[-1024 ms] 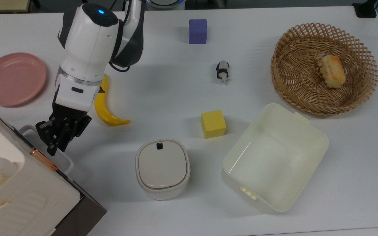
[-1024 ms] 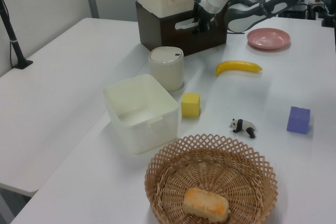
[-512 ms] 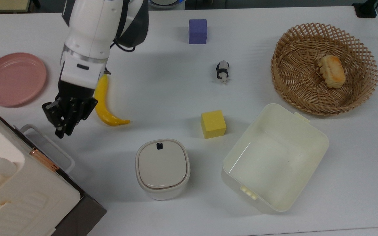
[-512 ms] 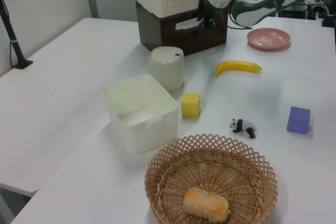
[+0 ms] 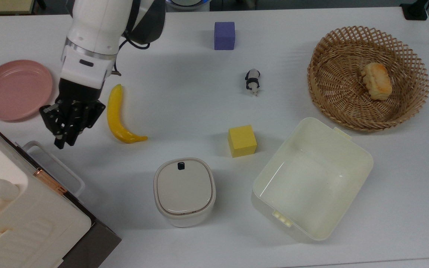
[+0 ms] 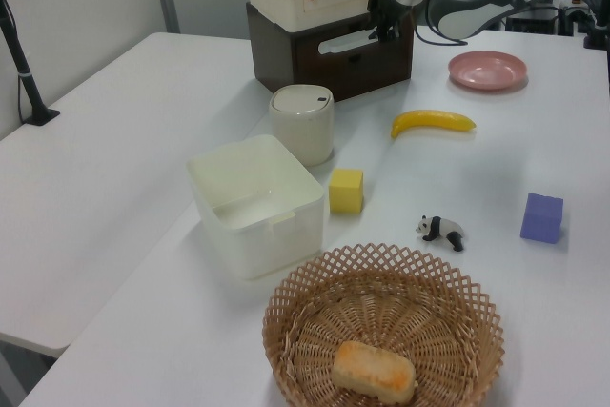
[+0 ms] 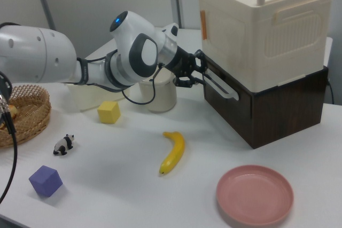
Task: Open the drawer
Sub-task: 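Lower the gripper and close it on the white drawer handle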
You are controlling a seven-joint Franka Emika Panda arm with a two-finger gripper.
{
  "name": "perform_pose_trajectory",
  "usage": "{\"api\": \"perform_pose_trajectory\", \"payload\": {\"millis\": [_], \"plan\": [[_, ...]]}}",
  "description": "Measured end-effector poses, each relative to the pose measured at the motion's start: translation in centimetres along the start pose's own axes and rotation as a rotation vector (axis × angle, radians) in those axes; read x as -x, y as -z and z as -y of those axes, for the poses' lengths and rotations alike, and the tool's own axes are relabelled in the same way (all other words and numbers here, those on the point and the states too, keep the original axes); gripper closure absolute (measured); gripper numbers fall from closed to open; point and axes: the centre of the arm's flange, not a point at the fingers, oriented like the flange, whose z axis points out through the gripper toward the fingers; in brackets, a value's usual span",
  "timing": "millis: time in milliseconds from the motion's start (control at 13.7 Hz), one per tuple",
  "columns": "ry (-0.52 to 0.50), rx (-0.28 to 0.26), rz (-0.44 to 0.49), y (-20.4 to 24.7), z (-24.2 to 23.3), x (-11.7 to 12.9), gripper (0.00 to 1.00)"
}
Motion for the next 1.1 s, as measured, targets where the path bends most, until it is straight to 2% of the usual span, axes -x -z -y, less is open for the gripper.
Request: {"api": "perform_pose_trajectory", "payload": {"millis": [439,878,1097], "plan": [[-0.028,0.004,0.026,-5.7,0.5,-0.2,0.73],[-0.026,0.009,0.023,-5.8,0.4,-0.5,0.81],[-0.023,0.009,0.022,-5.8,0.4,-0.6,0.82]]}}
